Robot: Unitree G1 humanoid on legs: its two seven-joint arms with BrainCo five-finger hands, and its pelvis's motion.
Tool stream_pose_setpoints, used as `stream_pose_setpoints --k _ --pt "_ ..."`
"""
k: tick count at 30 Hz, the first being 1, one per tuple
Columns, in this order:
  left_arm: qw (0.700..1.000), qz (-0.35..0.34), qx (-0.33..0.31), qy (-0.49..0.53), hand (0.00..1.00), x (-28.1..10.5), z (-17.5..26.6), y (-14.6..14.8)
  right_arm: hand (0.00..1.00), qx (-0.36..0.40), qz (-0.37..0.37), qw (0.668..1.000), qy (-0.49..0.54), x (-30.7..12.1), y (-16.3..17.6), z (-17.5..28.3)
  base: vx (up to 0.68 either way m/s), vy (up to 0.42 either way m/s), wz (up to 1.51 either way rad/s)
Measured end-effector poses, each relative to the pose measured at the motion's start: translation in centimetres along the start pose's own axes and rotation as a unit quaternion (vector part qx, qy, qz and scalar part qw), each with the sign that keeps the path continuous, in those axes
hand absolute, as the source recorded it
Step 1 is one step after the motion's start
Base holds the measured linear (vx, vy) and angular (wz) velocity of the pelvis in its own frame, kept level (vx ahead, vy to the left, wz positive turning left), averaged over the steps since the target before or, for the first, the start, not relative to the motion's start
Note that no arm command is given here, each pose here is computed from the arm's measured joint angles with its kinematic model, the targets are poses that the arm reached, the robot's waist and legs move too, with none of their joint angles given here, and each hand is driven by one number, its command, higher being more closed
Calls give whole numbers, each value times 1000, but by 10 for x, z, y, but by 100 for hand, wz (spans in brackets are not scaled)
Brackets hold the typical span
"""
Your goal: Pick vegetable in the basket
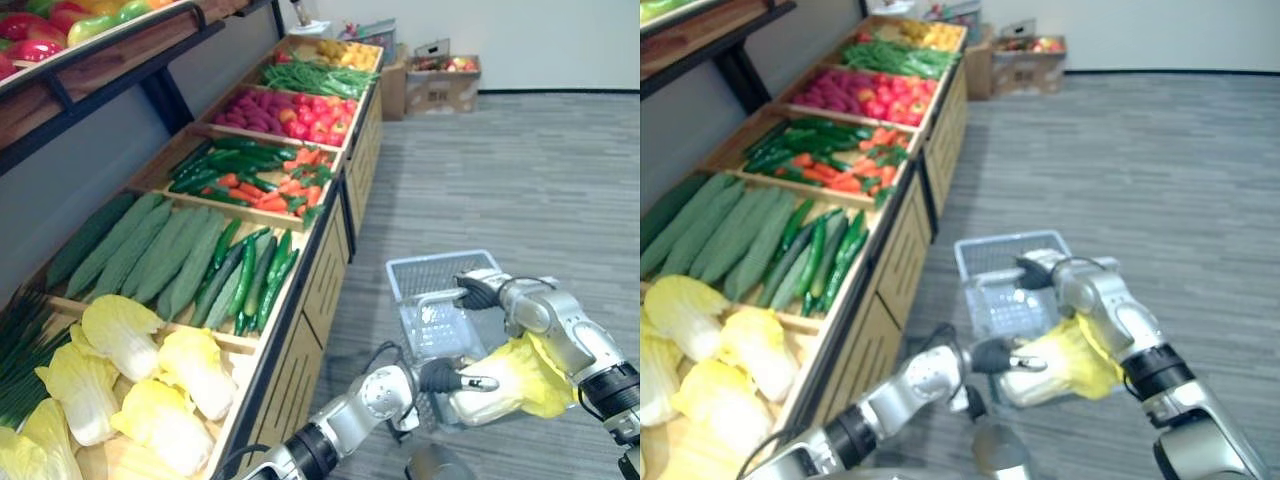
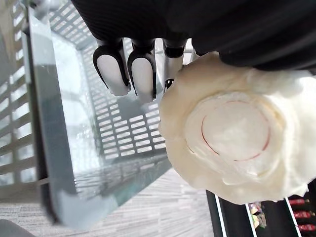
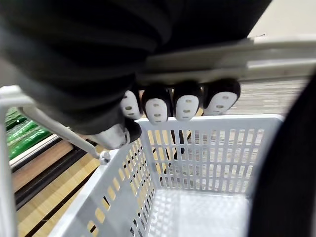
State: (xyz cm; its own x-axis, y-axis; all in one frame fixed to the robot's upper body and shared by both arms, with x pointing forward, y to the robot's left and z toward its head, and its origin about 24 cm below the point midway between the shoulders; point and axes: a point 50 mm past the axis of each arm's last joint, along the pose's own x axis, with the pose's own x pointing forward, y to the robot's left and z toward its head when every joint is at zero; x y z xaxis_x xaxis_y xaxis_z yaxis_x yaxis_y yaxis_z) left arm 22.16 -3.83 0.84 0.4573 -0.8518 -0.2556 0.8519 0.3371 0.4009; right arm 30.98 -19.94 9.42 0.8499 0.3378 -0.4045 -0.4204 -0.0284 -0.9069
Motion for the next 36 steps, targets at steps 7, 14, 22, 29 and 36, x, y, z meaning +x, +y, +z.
stream_pose_setpoints --k 7,14,22,29,36 --pt "997 31 34 61 0 5 -13 13 100 24 -4 1000 -13 2 1 9 -12 71 3" --pt "995 29 50 84 0 12 -16 17 100 30 -6 999 -27 0 3 15 -10 68 10" --pt "995 23 56 75 0 16 -9 18 100 58 -19 998 -30 0 4 16 -11 67 10" --pt "997 6 77 -32 0 14 45 19 100 96 -20 995 16 -8 12 -7 -27 52 33" --pt "976 -131 15 -174 0 -36 79 -2 100 167 -3 978 123 -19 42 -60 -23 31 23"
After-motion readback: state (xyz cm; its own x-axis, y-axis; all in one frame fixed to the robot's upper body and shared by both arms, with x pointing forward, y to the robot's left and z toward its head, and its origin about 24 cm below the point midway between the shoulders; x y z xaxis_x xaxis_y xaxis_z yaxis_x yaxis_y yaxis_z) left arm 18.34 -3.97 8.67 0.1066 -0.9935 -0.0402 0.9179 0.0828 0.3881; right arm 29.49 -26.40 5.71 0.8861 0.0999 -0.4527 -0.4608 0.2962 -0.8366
